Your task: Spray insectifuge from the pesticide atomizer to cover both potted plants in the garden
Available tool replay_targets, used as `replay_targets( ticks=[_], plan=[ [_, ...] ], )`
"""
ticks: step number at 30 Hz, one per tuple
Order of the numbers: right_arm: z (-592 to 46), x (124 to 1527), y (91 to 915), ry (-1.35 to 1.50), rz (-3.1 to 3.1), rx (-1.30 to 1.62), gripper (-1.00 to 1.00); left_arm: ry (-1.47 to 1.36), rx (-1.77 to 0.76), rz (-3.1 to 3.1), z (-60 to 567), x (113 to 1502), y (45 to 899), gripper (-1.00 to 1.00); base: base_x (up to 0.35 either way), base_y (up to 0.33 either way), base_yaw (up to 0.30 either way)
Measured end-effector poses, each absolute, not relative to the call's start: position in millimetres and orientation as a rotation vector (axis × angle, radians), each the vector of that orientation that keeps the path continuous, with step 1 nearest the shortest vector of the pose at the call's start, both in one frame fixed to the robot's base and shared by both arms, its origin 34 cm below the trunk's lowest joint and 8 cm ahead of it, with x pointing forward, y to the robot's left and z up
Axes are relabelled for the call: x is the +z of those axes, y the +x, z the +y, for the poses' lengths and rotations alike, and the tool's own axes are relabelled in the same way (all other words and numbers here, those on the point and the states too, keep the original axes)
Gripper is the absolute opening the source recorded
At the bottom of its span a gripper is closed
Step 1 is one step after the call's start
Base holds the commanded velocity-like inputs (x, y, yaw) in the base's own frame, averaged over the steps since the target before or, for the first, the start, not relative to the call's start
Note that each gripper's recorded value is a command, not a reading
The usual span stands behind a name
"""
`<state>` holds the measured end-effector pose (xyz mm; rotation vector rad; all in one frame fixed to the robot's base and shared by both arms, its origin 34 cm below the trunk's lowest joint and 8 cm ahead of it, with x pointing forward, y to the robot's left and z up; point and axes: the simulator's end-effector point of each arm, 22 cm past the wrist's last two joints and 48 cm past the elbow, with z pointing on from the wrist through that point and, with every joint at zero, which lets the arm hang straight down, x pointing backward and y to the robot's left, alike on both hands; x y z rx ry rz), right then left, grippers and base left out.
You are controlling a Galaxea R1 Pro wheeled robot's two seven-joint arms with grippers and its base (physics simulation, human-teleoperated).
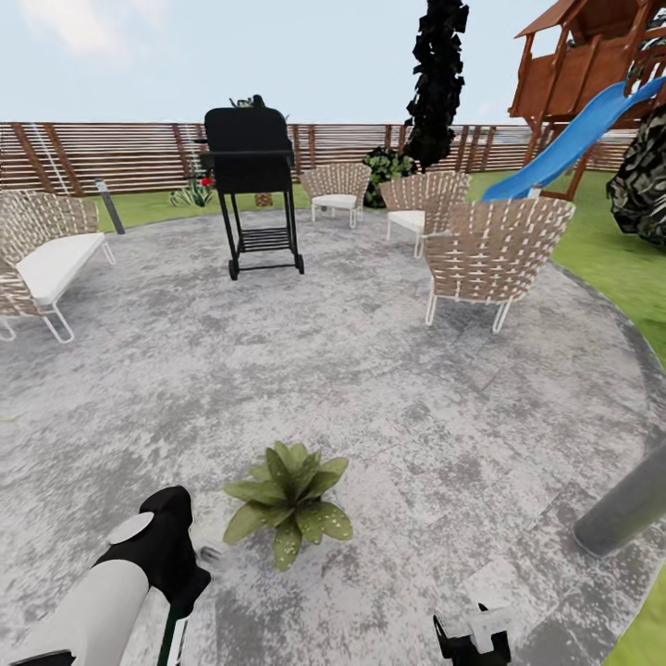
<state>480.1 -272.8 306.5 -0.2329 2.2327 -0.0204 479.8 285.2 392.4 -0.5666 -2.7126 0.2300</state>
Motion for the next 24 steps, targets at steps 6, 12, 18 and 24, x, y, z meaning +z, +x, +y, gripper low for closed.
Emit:
replay_targets(
  ticks=[6, 12, 18, 24],
  plan=[
    [-273.2, 306.5, 479.9, -0.231, 2.233, -0.021, 1.0, -0.566, 0.227, -2.714, 286.6, 392.9, 480.5, -1.0, 0.0, 0.307, -0.223],
    [-273.4, 306.5, 480.0, -0.229, 2.233, -0.022, 1.0, -0.568, 0.23, -2.714, 285.1, 392.8, 480.6, -1.0, 0.0, 0.31, -0.284],
    [-273.4, 306.5, 480.0, -0.229, 2.233, -0.022, 1.0, -0.564, 0.233, -2.715, 284.8, 392.6, 480.4, -1.0, 0.0, 0.311, -0.285],
    [-273.4, 306.4, 479.9, -0.229, 2.233, -0.022, 1.0, -0.572, 0.229, -2.71, 283.9, 392.2, 479.8, -1.0, -0.046, 0.309, -0.285]
  ],
)
